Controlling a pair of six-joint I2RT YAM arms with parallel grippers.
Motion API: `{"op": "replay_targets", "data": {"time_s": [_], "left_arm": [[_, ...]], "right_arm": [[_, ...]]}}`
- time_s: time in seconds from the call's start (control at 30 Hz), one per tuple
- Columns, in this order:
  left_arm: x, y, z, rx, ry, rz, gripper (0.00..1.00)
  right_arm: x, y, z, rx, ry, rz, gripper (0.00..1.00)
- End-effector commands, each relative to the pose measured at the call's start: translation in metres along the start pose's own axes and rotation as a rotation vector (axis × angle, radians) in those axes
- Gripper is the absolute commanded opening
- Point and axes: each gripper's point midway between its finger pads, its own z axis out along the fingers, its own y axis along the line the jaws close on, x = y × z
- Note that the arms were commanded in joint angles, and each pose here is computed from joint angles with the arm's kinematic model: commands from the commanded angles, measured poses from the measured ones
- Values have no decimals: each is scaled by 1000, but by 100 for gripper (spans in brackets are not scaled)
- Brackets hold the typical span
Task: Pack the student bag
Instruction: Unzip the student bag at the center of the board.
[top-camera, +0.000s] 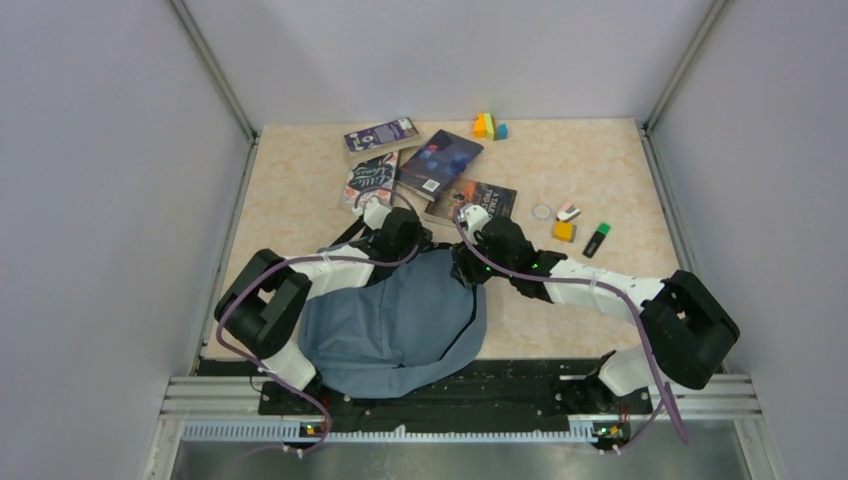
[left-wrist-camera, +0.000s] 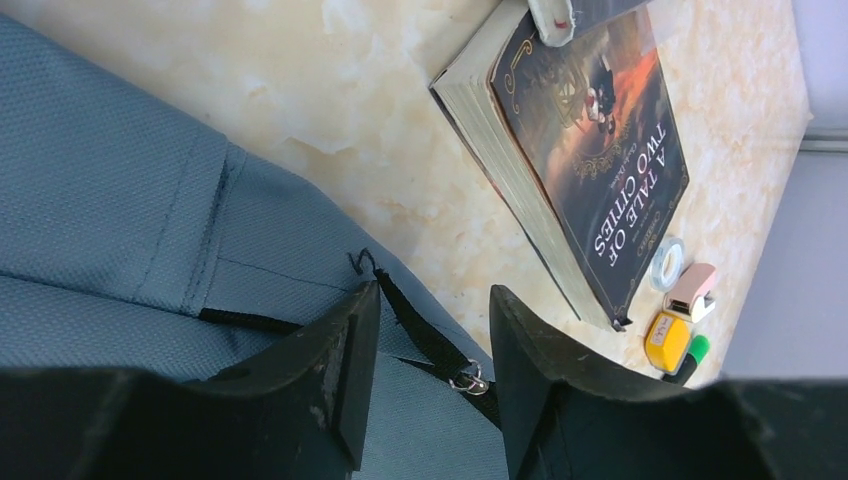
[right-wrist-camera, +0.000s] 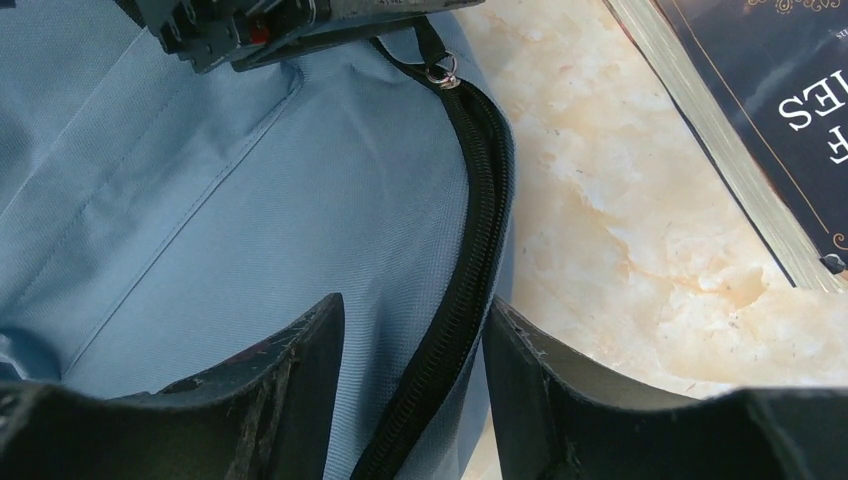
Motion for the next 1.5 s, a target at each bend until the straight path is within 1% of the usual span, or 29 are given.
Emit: {"op": "replay_targets", "data": {"time_s": [0.0,0.07,0.13,0.23,0.27,0.33,0.43,0.53,0.57,0.67,0.83,0.93,1.07,1.33,1.47], "left_arm": [[-5,-21,4,54,-19,-31,48],[-4,-23,7,57,-13,-35,45],[-2,-23,9,58,-9,-38,38],[-1,-24,11,60,-5,-40,32],[-1,-25,12,61,-4,-39,28],[-1,-25,12,62,-7,-39,21],[-4,-26,10,68,-19,-34,0],[-10,-32,2,114,-38,-47,0],[-13,-38,-2,148,-47,-57,0],[-22,-56,-17,239,-79,-47,0],[-37,-64,-32,287,-151,13,0],[-41,-60,-37,303,-176,26,0],[-39,-55,-39,309,-177,57,0],[-65,-40,-57,316,-316,106,0],[-71,-33,-62,306,-342,124,0]], "right_arm": [[-10,2,2,-17,-36,-14,51],[-9,2,2,-17,-34,-14,50],[-9,2,2,-17,-33,-14,48],[-9,1,1,-16,-32,-16,44],[-9,1,1,-15,-33,-17,42],[-9,1,0,-12,-34,-18,37],[-10,-1,-1,-1,-40,-19,25],[-10,-4,-1,20,-39,-12,9],[-10,-7,-1,34,-37,-7,0],[-6,-11,-2,62,-24,2,0],[4,-14,-4,80,11,32,0],[12,-21,-8,132,38,63,0],[13,-28,-13,185,35,109,0],[13,-31,-21,220,2,184,0],[17,-32,-21,224,15,193,0]]}}
